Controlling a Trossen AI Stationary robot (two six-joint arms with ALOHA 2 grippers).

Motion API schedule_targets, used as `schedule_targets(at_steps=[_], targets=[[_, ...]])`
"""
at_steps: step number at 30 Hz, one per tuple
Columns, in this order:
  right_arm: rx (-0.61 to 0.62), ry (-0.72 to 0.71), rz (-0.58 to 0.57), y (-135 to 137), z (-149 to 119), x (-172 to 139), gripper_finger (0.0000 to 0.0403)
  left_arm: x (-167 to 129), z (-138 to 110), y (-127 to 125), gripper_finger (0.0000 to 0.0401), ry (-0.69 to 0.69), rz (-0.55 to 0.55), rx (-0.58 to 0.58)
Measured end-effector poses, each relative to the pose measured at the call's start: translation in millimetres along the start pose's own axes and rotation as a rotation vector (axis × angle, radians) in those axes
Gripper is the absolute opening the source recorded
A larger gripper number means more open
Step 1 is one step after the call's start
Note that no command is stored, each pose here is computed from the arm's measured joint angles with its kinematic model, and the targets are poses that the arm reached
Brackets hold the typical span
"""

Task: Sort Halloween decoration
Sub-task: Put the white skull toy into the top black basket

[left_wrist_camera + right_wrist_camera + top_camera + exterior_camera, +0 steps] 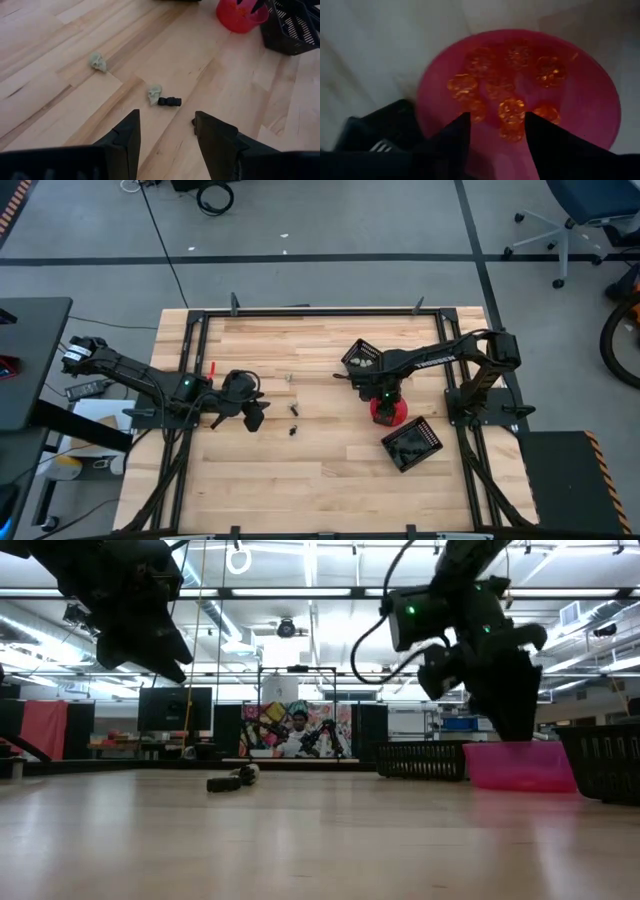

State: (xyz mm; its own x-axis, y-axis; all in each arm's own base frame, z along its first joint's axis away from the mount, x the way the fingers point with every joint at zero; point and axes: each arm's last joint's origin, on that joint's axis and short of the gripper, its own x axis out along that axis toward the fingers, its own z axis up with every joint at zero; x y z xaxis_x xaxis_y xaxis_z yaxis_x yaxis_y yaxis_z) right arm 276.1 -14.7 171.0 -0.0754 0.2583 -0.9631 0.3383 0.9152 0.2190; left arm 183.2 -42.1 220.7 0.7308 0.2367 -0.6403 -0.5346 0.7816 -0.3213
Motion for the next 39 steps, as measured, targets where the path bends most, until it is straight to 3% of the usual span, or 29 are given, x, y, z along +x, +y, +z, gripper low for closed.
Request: schedule_targets(at_steps=[7, 14, 17, 25, 32, 39], targets=[[-0.030, -0.120, -0.018, 18.8, 16.8, -42.1, 0.0193, 0.0, 0.0, 0.0, 0.0162, 0.000, 0.000, 0.000], [-0.107, -0.543, -0.024, 47.6, 49.5, -70.9, 0.0178, 0.0, 0.2, 0.3, 0.0162, -0.008, 0.008, 0.000], [-0.146, -0.664, 0.013, 54.3, 66.9, -66.1, 0.0168, 0.0, 0.3, 0.3, 0.0162, -0.012, 0.011, -0.004], [-0.211, -0.786, 0.022, 65.8, 114.4, -36.2, 0.0158, -0.1, 0.6, 0.2, 0.0162, -0.013, 0.009, -0.007], [-0.254, -0.936, -0.111, 64.4, 156.4, -17.8, 0.0158, -0.1, 0.6, 0.1, 0.0162, -0.013, 0.009, -0.007], [-0.189, -1.071, -0.166, 40.8, 184.9, -4.1, 0.0179, -0.4, -1.8, -0.5, 0.0162, 0.039, -0.023, -0.024]])
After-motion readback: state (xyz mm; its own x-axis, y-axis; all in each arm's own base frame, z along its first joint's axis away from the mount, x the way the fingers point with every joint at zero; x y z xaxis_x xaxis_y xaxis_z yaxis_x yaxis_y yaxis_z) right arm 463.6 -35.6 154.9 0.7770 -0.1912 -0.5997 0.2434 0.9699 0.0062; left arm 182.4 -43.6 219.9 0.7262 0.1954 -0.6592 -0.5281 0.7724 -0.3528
